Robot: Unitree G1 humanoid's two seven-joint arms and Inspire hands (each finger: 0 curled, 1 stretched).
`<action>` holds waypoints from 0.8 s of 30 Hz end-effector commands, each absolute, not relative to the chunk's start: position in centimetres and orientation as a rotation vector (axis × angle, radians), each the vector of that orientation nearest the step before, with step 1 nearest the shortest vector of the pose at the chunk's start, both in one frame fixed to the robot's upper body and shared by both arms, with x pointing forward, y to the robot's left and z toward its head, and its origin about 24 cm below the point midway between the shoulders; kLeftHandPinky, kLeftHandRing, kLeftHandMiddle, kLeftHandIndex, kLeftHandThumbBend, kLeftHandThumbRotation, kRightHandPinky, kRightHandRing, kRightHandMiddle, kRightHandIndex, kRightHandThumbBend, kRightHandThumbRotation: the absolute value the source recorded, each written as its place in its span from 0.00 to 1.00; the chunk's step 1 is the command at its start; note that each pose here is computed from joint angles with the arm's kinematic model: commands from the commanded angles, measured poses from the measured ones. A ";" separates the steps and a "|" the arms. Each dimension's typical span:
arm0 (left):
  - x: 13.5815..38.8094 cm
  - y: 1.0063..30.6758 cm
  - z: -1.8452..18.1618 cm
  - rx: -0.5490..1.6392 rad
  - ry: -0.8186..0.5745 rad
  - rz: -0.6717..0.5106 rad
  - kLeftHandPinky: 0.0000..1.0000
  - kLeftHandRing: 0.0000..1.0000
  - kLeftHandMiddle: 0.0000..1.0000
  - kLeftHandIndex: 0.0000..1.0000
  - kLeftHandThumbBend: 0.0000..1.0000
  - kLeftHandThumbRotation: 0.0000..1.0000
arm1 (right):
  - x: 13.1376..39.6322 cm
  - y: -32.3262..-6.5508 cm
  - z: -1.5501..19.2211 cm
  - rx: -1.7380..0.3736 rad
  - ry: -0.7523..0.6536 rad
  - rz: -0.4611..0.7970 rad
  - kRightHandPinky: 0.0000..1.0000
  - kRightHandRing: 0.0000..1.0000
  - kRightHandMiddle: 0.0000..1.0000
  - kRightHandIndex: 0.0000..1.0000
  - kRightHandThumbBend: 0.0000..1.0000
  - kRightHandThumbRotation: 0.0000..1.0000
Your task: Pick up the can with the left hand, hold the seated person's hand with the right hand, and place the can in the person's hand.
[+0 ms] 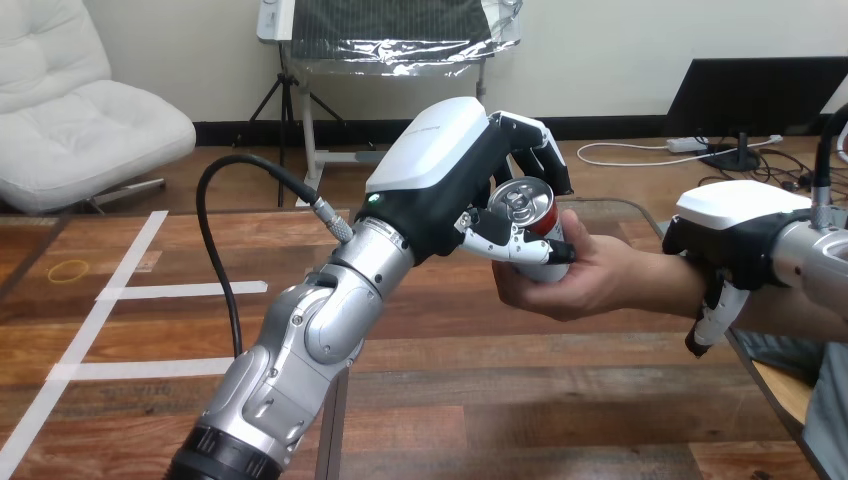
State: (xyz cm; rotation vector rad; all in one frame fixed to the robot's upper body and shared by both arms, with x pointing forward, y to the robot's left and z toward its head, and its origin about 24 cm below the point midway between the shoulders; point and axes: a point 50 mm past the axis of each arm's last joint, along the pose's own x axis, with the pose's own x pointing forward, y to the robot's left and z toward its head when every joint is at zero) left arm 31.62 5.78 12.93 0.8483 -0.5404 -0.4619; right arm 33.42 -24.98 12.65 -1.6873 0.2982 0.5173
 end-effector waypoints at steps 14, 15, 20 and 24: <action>32.1 4.7 15.2 0.861 -0.629 -0.457 0.31 0.36 0.44 0.48 0.59 0.00 | 34.9 -23.3 18.4 -1.706 0.054 0.381 0.44 0.50 0.54 0.51 0.74 0.00; 32.2 4.7 15.2 0.864 -0.624 -0.461 0.30 0.36 0.44 0.48 0.59 0.00 | 34.9 -23.3 18.3 -1.700 0.056 0.378 0.45 0.50 0.54 0.51 0.74 0.00; 32.2 4.8 15.1 0.874 -0.610 -0.476 0.31 0.36 0.45 0.49 0.58 0.00 | 34.8 -23.5 18.2 -1.682 0.069 0.377 0.37 0.44 0.52 0.54 0.75 0.00; 32.3 5.0 15.0 0.900 -0.587 -0.505 0.33 0.39 0.47 0.51 0.60 0.00 | 34.5 -23.8 18.2 -1.693 0.073 0.382 0.38 0.46 0.55 0.59 0.76 0.00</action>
